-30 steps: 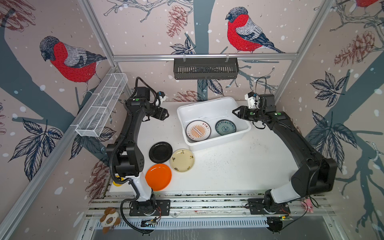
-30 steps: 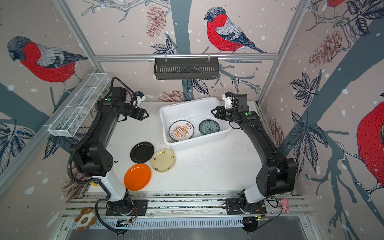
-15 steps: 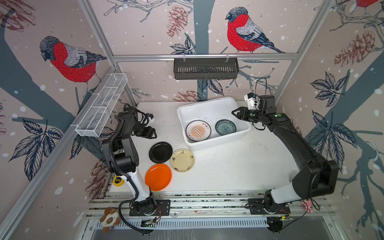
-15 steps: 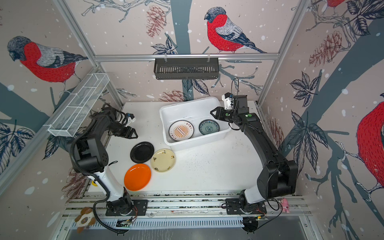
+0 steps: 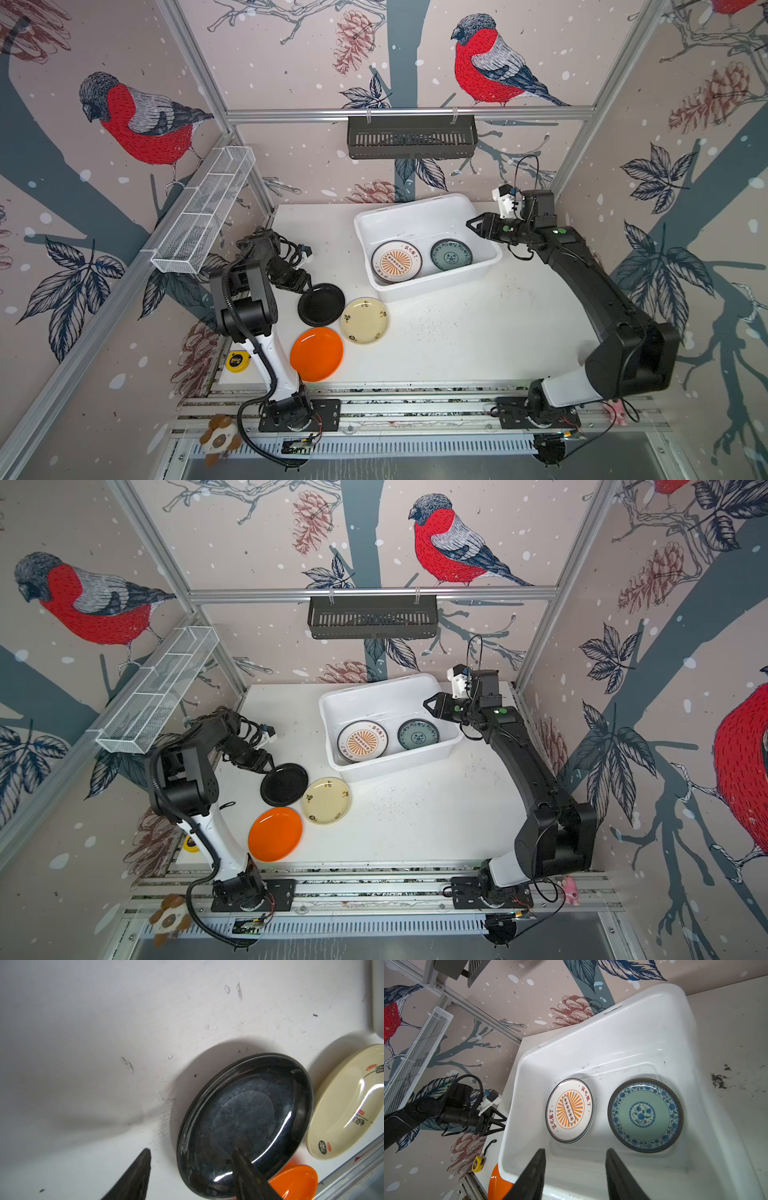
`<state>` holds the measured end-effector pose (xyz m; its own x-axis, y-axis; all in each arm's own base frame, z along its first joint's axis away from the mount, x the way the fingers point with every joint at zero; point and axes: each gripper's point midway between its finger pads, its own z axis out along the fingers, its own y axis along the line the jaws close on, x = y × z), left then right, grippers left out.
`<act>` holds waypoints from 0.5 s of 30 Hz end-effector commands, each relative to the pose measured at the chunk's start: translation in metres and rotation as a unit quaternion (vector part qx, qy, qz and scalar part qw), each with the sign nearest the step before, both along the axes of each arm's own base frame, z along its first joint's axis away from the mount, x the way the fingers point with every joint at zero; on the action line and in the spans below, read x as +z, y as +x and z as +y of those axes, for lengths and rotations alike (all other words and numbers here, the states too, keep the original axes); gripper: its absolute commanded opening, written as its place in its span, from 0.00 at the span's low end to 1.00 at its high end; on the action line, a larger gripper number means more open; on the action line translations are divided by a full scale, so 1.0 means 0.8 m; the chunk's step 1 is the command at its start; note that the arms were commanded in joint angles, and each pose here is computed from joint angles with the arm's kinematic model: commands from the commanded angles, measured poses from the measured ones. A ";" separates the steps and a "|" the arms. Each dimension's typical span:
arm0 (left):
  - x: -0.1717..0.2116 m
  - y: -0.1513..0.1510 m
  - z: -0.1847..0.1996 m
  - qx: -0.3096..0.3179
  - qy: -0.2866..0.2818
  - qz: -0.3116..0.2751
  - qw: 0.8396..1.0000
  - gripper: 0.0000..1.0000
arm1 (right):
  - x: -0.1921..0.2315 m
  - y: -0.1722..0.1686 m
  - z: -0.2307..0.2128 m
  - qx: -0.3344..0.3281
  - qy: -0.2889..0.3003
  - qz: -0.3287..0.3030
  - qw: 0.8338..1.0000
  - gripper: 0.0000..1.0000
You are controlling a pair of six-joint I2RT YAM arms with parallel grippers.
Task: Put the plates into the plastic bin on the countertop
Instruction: 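Withdraw the left gripper from the bin and lower it to the black plate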
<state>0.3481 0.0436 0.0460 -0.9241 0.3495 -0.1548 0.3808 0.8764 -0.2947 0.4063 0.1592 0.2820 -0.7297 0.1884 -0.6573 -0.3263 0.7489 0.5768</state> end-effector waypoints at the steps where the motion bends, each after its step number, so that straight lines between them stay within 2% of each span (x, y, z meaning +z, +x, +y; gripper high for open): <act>1: -0.007 -0.008 0.001 -0.013 -0.002 0.013 1.000 0.59 | 0.003 -0.001 -0.001 0.002 0.003 -0.003 1.000 0.49; 15: -0.023 -0.016 0.000 -0.024 -0.008 0.036 0.999 0.43 | -0.004 0.006 -0.006 -0.003 0.005 0.005 1.000 0.48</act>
